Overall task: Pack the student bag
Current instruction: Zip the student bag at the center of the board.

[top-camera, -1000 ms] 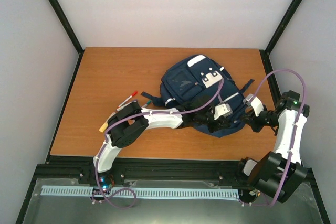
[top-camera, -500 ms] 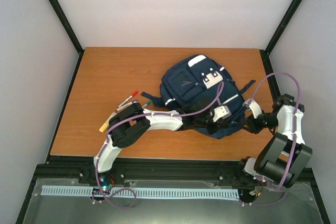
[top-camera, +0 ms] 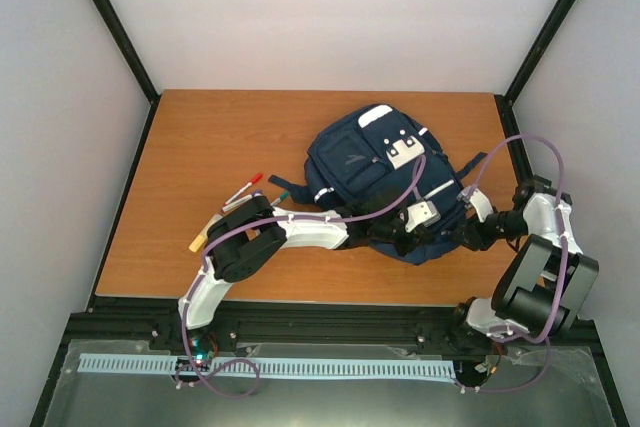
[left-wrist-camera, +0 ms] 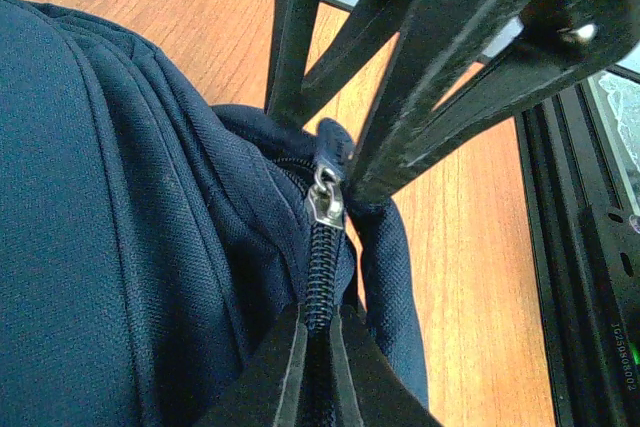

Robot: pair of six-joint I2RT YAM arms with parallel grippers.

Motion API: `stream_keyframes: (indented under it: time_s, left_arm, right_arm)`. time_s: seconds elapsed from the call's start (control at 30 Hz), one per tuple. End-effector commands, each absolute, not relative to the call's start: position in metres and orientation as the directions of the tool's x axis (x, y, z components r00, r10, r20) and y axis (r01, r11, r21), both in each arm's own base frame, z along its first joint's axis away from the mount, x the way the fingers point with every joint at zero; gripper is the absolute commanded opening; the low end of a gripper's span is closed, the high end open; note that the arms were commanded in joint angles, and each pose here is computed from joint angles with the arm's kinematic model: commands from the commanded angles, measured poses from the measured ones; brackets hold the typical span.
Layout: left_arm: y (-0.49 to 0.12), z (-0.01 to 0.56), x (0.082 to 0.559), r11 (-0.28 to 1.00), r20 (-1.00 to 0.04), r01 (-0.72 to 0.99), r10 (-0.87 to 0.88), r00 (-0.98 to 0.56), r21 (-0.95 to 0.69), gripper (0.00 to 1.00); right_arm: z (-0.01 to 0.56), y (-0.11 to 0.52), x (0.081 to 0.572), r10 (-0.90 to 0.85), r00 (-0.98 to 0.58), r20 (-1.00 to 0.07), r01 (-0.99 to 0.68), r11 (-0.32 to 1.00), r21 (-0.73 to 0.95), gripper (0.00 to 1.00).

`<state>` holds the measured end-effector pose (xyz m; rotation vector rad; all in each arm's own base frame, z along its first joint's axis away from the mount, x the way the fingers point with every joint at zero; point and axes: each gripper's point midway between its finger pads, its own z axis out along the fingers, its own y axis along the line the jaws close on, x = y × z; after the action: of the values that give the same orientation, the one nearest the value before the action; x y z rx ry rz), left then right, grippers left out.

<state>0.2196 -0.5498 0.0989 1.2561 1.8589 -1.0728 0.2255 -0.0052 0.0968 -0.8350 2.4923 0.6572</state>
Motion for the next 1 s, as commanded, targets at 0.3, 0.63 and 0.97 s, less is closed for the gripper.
stream_keyframes:
  time_s: [0.3,0.63,0.97]
  left_arm:
    - [-0.551,0.122,0.233,0.241,-0.873,0.943,0.376,-0.311,-0.232,0.02]
    - [-0.547,0.121,0.234,0.265,-0.866,0.936,0.382,-0.322,-0.231,0.02]
    - [-0.546,0.132,0.233,0.264,-0.875,0.937,0.365,-0.317,-0.230,0.01]
  right_arm:
    - [0.109,0.008,0.223,-0.522,-0.650,-0.553,-0.726,0.642,0.248,0.03]
    - [0.112,0.007,0.199,-0.607,-0.619,-0.498,-0.765,0.608,0.212,0.03]
    - [0.104,0.022,0.221,-0.515,-0.650,-0.559,-0.739,0.600,0.306,0.08]
